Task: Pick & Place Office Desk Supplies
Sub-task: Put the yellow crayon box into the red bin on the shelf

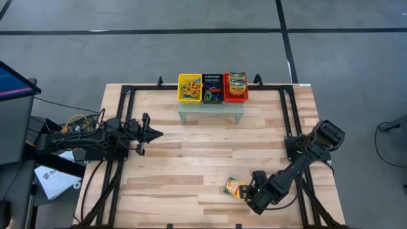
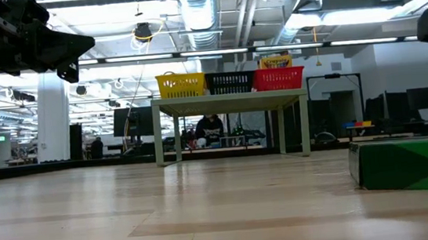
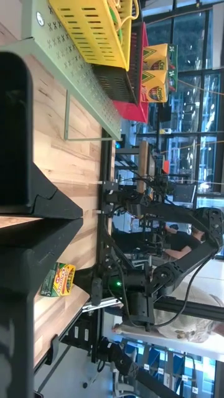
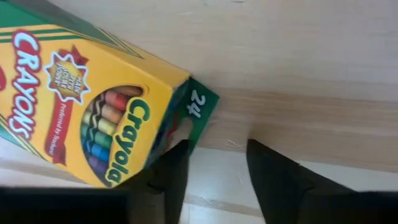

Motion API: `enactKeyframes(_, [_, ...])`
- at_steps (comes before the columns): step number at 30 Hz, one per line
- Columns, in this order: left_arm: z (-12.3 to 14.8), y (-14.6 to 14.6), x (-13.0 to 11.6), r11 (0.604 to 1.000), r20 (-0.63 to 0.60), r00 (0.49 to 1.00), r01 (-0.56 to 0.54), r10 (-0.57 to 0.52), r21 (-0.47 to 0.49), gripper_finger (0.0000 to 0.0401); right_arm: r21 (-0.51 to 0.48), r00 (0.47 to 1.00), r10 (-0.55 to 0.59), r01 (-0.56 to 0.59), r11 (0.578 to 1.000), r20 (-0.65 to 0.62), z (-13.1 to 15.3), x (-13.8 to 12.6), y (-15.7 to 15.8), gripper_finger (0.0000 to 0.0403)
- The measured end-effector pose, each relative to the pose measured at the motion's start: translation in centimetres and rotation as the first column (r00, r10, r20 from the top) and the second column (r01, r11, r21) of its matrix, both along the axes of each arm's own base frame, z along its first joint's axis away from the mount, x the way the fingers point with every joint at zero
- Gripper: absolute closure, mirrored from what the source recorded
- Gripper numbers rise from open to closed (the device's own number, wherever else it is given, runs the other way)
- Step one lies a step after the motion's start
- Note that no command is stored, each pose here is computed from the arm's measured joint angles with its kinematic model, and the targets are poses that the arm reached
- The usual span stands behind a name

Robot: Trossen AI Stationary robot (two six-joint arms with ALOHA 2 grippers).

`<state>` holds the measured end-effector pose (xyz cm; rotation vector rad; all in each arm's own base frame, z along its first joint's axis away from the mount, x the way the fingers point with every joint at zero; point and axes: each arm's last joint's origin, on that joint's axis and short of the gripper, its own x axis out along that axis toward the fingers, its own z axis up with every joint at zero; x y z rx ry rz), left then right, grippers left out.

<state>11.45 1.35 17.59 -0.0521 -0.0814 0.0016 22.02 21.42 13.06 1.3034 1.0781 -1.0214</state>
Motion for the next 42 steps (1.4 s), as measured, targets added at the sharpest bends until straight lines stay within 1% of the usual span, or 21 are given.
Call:
enactKeyframes(6, [0.0, 0.0, 0.0, 1.0, 0.0, 1.0, 0.0, 0.0, 0.0, 0.0401, -0.001, 1.0, 0.007, -0.007, 1.0, -0.013, -0.1, 0.1, -0.2, 0.0339])
enactKeyframes(11, [0.0, 0.0, 0.0, 1.0, 0.0, 1.0, 0.0, 0.0, 0.0, 0.0401, -0.003, 1.0, 0.024, -0.024, 1.0, -0.011, -0.2, 0.1, -0.1, 0.0393])
enactKeyframes(14, [0.0, 0.0, 0.0, 1.0, 0.0, 1.0, 0.0, 0.0, 0.0, 0.0401, -0.003, 0.999, 0.039, -0.039, 0.999, -0.005, -0.1, 0.1, -0.1, 0.0399])
enactKeyframes(18, [0.0, 0.0, 0.0, 1.0, 0.0, 1.0, 0.0, 0.0, 0.0, 0.0401, -0.028, 0.998, 0.067, -0.067, 0.997, -0.005, 0.6, 0.5, 0.2, 0.0401])
enactKeyframes(24, [0.0, 0.0, 0.0, 1.0, 0.0, 1.0, 0.0, 0.0, 0.0, 0.0401, -0.082, 0.995, 0.092, -0.094, 0.992, -0.032, 2.7, 1.0, 0.1, 0.0402])
enactKeyframes(28, [0.0, 0.0, 0.0, 1.0, -0.001, 1.0, 0.0, 0.0, 0.0, 0.0401, -0.101, 0.994, 0.094, -0.099, 0.99, -0.048, 3.4, 1.0, 0.3, 0.0398])
enactKeyframes(30, [0.0, 0.0, 0.0, 1.0, 0.0, 1.0, 0.0, 0.0, 0.0, 0.0401, -0.099, 0.997, 0.068, -0.072, 0.993, -0.042, 3.4, 1.0, 0.4, 0.0387])
enactKeyframes(32, [0.0, 0.0, 0.0, 1.0, 0.0, 1.0, 0.0, 0.0, 0.0, 0.0401, -0.095, 0.997, 0.062, -0.066, 0.993, -0.043, 3.4, 0.8, 0.5, 0.0367])
enactKeyframes(35, [0.0, 0.0, 0.0, 1.0, -0.001, 1.0, 0.0, 0.0, 0.0, 0.0401, -0.091, 0.997, 0.066, -0.069, 0.993, -0.04, 3.4, 0.6, 0.8, 0.0326])
enactKeyframes(39, [0.0, 0.0, 0.0, 1.0, 0.0, 1.0, 0.0, 0.0, 0.0, 0.0401, -0.1, 0.998, 0.031, -0.037, 0.994, -0.055, 3.4, 0.3, 0.8, 0.0272])
enactKeyframes(42, [0.0, 0.0, 0.0, 1.0, 0.0, 1.0, 0.0, 0.0, 0.0, 0.0401, -0.096, 0.999, 0.026, -0.031, 0.995, -0.047, 3.4, 0.4, 0.8, 0.025])
